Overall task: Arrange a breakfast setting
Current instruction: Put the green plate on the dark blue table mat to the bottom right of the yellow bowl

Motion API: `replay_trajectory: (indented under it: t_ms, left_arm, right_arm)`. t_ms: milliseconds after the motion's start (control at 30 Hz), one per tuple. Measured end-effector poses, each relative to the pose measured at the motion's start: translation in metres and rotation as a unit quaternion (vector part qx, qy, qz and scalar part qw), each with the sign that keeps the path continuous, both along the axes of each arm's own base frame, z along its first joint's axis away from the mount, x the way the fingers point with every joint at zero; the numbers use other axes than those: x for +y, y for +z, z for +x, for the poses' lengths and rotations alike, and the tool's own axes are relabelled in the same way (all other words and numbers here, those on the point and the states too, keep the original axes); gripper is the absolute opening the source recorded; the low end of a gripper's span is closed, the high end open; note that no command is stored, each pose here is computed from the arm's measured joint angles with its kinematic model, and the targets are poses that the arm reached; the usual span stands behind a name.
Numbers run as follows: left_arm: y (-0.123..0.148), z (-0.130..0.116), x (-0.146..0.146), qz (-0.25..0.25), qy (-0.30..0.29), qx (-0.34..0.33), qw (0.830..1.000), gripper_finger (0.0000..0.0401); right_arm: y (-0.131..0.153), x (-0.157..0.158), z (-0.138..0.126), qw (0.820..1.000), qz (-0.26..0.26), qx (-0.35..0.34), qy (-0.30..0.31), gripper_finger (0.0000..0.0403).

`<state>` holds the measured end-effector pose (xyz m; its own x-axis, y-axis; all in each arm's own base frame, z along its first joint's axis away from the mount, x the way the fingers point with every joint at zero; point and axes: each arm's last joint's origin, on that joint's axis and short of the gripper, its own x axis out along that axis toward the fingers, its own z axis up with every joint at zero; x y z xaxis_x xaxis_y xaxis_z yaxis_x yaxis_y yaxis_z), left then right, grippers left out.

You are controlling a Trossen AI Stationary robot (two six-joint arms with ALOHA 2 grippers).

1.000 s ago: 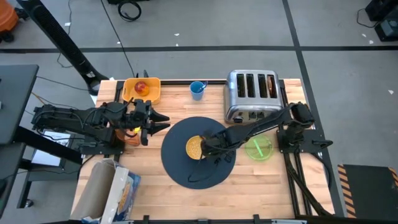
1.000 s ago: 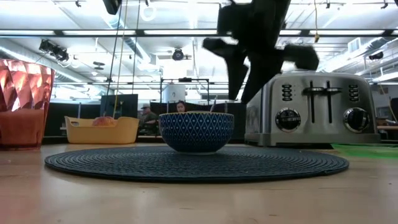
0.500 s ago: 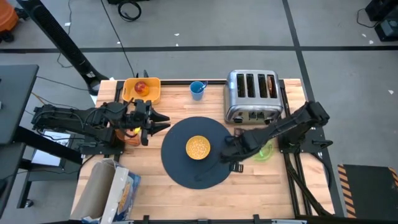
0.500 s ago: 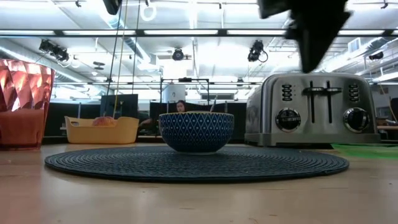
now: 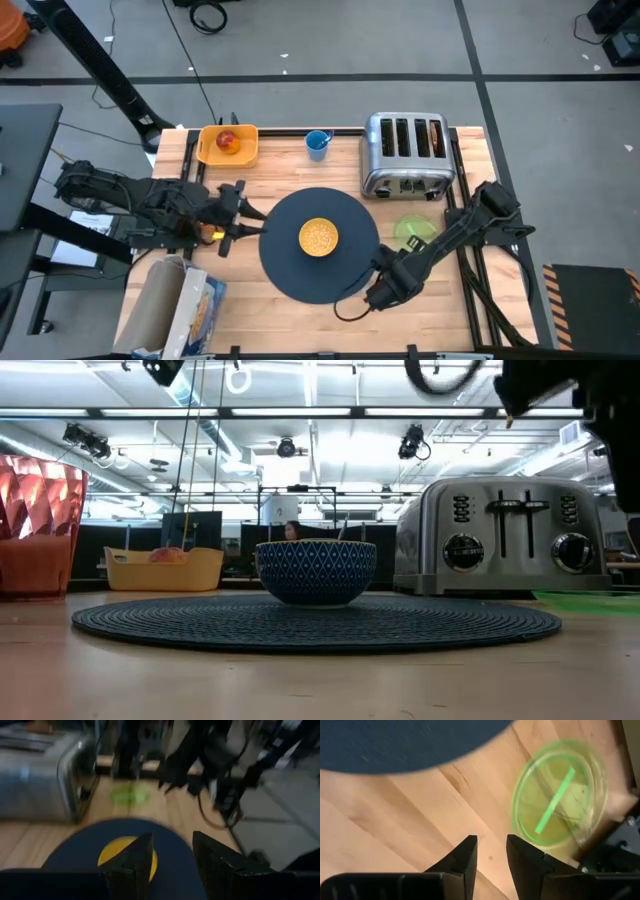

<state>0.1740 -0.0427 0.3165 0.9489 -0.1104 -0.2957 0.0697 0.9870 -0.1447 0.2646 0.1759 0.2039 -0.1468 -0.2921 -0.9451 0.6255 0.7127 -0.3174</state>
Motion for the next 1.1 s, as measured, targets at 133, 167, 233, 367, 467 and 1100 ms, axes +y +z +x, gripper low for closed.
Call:
replay_trajectory:
  t_ms: [133,167,233,367,467,1100]
  left_arm:
    - [-0.006,-0.002,0.000,0.019,0.010,0.028,0.999,0.0146]
    - [-0.006,-0.002,0.000,0.020,0.011,0.031,0.999,0.0146]
    - [-0.007,-0.003,0.000,0.021,0.011,0.034,0.999,0.0146]
    - [-0.007,-0.003,0.000,0.028,0.009,0.034,0.999,0.0146]
    - [-0.007,-0.003,0.000,0.045,0.003,0.032,0.998,0.0146]
    - [-0.005,-0.002,0.000,0.055,0.000,0.024,0.998,0.0146]
  right_arm:
    - [-0.015,-0.013,0.003,0.999,0.001,0.031,-0.032,0.0125]
    - [-0.018,-0.018,0.004,0.998,0.005,0.032,-0.044,0.0129]
    - [-0.023,-0.027,0.005,0.997,0.004,0.041,-0.069,0.0138]
    - [-0.035,-0.041,0.006,0.993,0.003,0.063,-0.097,0.0148]
    - [-0.045,-0.048,0.009,0.991,0.002,0.073,-0.109,0.0148]
    - [-0.079,-0.059,0.016,0.986,-0.010,0.105,-0.127,0.0143]
